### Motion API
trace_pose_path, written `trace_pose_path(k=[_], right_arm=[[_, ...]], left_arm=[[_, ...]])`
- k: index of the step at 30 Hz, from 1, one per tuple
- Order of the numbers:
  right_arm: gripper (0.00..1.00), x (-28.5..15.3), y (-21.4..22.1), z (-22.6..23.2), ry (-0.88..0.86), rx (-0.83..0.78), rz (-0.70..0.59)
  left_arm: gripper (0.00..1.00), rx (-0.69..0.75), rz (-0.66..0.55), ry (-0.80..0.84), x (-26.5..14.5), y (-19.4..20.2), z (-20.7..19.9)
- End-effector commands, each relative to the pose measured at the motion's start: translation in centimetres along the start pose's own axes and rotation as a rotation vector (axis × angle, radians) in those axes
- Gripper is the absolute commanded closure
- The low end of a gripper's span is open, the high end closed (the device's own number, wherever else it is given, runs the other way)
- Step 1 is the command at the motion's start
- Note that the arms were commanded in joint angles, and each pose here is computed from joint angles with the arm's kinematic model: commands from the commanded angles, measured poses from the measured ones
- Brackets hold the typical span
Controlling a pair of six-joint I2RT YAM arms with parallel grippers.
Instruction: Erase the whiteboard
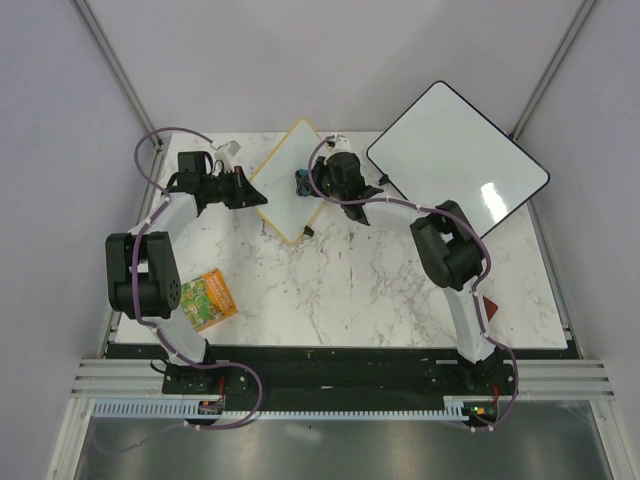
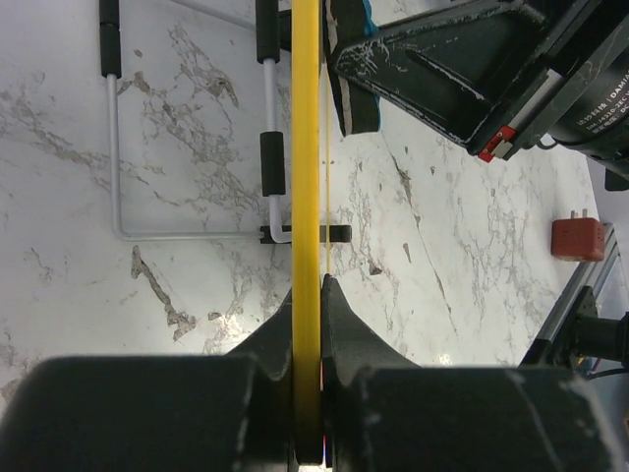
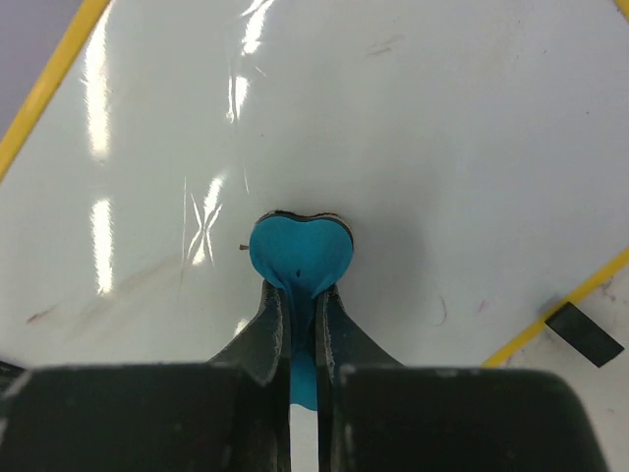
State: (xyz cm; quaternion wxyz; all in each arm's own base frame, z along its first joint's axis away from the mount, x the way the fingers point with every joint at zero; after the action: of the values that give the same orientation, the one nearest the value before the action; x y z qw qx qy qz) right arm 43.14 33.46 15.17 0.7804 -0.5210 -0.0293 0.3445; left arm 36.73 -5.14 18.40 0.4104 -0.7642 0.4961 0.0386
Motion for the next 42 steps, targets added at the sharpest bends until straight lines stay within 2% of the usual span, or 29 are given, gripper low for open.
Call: trace_pose_path(k=[1,8,13,18,32,42], right_arm=[[1.0,-2.0,1.6,-0.1,-0.019,-0.057,0.087],[1.0,-3.3,0.0,-2.3,-0.022,-0.024,0.036],[1.0,-2.8,0.8,-1.9,-0.112,0.014,0.012],[1.0,-1.4,2.3,-1.5,-0.178,0.028,0.053],[1.0,-2.2,2.8,8.1,-0.29,-0.223,0.089],[1.0,-0.6,6.7,13.2,-0.322,-0.332,0.249]], left_arm=[[0.98,0.23,0.052,0.04,1.7,0.9,-1.1],[0.98,0.232,0.054,0.035,1.8,0.9,-1.1],[0.98,0.227,0.06,0.039,1.9,1.1,-1.1],[0.98,0.225,0.068,0.038,2.1,1.2,-1.0],[0.98,0.236,0.085,0.041,2.5,1.5,-1.2],[0.98,0.239,0.087,0.036,2.6,1.5,-1.3]])
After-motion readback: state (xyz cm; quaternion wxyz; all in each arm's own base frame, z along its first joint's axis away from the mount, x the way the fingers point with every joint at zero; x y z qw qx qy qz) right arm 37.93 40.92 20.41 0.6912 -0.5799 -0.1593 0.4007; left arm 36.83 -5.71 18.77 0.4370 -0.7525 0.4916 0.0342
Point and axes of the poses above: each gripper's point midway between its finger pads, its own x axis out along the fingers, its own z axis along the line the jaws close on, y = z × x, the point moved 10 cm from there along -x, back along the fingers, and after that the axes turned 6 degrees about -x, right-handed, at the moved point
